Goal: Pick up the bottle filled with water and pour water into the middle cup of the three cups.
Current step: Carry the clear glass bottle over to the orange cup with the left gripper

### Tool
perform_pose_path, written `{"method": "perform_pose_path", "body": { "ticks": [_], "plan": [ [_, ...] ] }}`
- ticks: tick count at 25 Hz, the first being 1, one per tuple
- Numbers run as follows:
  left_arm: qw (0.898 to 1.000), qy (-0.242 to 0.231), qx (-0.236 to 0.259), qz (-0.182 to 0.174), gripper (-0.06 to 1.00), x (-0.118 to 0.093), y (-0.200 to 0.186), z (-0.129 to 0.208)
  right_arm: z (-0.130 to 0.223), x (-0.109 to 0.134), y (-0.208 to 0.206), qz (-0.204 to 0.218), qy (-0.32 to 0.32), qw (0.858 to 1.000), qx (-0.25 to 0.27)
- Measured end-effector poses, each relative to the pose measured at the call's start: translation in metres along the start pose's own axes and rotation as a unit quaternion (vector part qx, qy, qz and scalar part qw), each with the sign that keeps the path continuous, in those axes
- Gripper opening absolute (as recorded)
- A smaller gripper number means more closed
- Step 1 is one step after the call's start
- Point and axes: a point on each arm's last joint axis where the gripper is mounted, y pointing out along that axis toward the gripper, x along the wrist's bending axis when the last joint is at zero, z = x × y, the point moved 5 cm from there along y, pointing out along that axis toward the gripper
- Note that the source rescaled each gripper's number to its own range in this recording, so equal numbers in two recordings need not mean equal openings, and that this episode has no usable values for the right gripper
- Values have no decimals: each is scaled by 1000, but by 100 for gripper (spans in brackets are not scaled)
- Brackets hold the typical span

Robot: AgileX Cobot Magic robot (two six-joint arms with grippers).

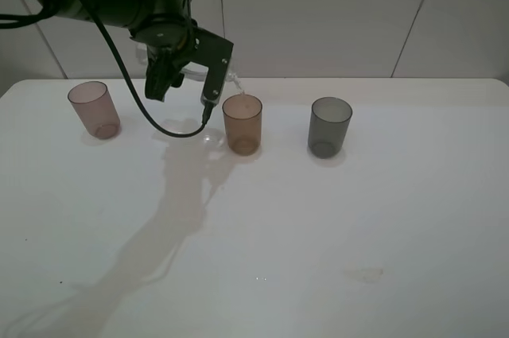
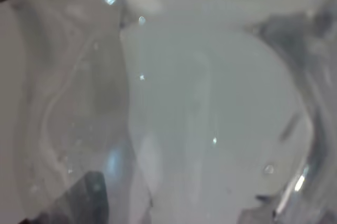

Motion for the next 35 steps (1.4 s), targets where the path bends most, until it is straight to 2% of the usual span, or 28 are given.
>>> {"method": "perform_pose_path", "body": {
  "ticks": [24, 30, 35],
  "plan": [
    [1000, 23, 0, -12, 2, 3, 0, 0, 0, 0, 0, 0, 0, 1000, 0],
    [999, 45, 6, -1, 2, -10, 4, 1, 0, 0, 0, 0, 0, 1000, 0],
    [999, 53, 7, -3, 2, -10, 4, 1, 0, 0, 0, 0, 0, 1000, 0]
  ]
}}
